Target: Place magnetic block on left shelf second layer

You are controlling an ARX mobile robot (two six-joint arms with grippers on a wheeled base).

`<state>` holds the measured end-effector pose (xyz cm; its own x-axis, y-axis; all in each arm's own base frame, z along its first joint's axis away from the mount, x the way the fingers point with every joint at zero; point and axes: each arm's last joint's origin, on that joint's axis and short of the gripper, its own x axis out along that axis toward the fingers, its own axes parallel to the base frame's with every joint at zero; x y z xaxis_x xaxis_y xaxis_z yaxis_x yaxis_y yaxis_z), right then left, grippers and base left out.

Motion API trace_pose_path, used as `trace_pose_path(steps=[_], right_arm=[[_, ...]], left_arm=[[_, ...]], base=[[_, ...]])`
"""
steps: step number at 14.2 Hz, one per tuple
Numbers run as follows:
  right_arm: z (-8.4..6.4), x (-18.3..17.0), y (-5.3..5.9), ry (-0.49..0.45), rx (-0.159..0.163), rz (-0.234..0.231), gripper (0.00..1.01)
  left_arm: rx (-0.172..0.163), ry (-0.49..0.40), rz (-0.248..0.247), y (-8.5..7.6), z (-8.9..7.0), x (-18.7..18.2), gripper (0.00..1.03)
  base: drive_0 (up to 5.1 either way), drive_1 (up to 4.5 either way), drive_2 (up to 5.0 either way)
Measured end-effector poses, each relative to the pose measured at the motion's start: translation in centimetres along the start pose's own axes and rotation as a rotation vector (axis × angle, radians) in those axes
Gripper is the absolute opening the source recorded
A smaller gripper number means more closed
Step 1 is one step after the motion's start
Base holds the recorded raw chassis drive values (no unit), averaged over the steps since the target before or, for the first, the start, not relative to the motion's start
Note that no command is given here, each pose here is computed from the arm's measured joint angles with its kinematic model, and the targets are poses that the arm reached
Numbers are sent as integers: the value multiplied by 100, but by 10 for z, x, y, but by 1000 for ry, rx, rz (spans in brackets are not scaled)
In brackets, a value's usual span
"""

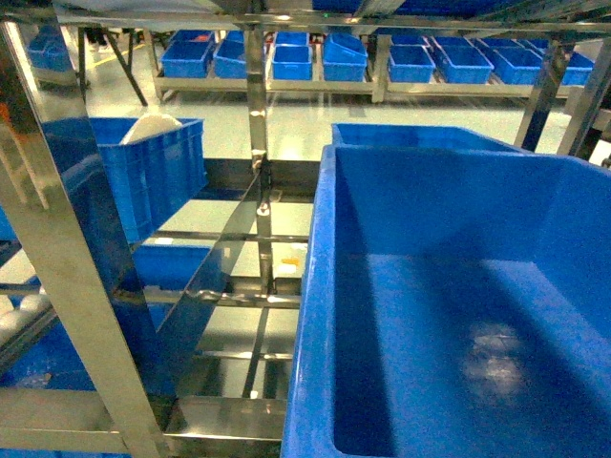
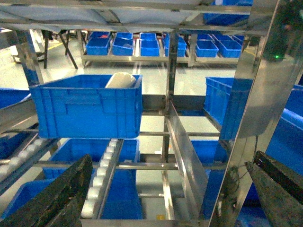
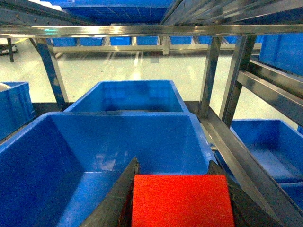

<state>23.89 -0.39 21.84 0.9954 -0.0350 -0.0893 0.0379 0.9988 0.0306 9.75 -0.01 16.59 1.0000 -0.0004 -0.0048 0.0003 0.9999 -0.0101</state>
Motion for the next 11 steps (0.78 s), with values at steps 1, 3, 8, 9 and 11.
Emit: trace_pose_path(steps=[1, 3, 8, 9, 11], right_arm=[[0, 0, 0, 1, 1, -1, 34], [0, 0, 0, 1, 1, -2, 34], [-28, -23, 21, 147, 37, 121, 34], [-29, -24, 26, 156, 53, 134, 34], [-30, -12, 32, 185, 108, 136, 34]], left_arm=[[0, -5, 0, 0, 0, 0, 98], [0, -4, 0, 0, 0, 0, 98], [0, -4, 0, 0, 0, 0, 98], [0, -4, 0, 0, 0, 0, 98], [0, -4, 0, 0, 0, 0, 98]], base=[[0, 0, 0], [0, 0, 0], [0, 0, 0], [0, 0, 0], [0, 0, 0]])
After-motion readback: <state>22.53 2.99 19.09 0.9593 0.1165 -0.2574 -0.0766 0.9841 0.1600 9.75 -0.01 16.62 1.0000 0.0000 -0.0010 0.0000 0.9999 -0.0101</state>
